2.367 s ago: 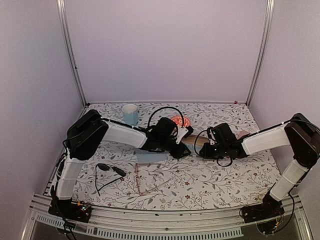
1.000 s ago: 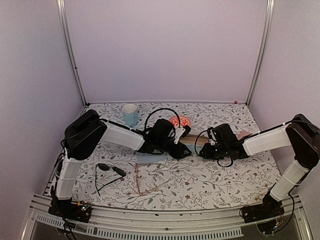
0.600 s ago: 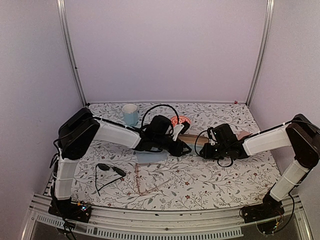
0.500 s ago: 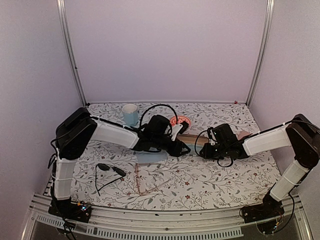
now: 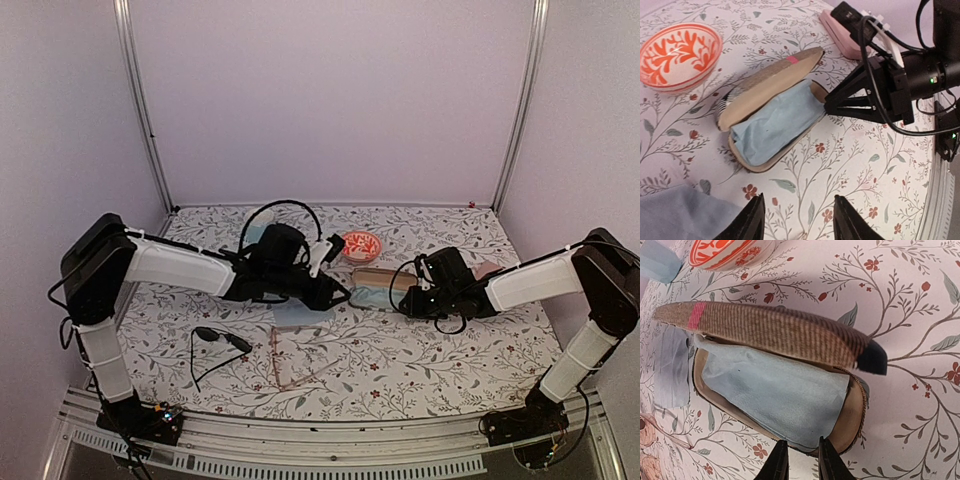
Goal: Organize the sunglasses
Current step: Adjust the glasses cleaning cloth near the sunglasses case, then pick up the sunglasses from the center of the board.
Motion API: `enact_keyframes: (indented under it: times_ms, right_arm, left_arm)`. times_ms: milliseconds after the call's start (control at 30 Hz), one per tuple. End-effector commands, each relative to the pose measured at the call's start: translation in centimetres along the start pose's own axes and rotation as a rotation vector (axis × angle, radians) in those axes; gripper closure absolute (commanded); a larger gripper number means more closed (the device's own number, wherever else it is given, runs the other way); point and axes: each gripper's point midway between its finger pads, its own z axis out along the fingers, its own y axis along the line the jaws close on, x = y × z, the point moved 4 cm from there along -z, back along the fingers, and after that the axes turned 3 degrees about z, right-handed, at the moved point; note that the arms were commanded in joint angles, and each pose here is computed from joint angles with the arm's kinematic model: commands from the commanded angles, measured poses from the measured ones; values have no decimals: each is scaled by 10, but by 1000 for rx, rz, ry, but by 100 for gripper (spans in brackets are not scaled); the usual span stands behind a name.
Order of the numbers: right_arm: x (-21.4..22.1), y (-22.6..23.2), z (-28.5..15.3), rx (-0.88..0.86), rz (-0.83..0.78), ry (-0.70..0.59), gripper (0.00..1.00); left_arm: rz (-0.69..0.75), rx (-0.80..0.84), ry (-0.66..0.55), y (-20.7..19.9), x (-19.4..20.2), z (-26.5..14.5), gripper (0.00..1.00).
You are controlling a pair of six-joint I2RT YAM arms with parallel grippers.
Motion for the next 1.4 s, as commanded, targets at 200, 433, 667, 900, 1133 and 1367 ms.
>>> enact_keyframes:
  times_ms: [200,433,667,900,1133,1367]
  right_arm:
    - [-13,9,-6,-30,9,-31,77]
    - [-16,11,-11,-42,4,-42,75]
    - [-20,15,-15,-55,0,-54,74]
    - [-25,18,-19,-60,-5,-64,72]
    - [-29,20,-27,-58,-13,-80,71]
    - [-33,22,-33,-60,-15,-93,70]
  left_arm:
    - [-55,-181,41,49,12,-39,53]
    - [-53,-161,102,41,35,-51,52]
    - [-4,-157,207,23,65,-59,52]
    - [17,-149,238,10,76,-58,52]
    - [45,-147,270,7,81,-55,53]
    - [74,-154,313,10,86,-50,54]
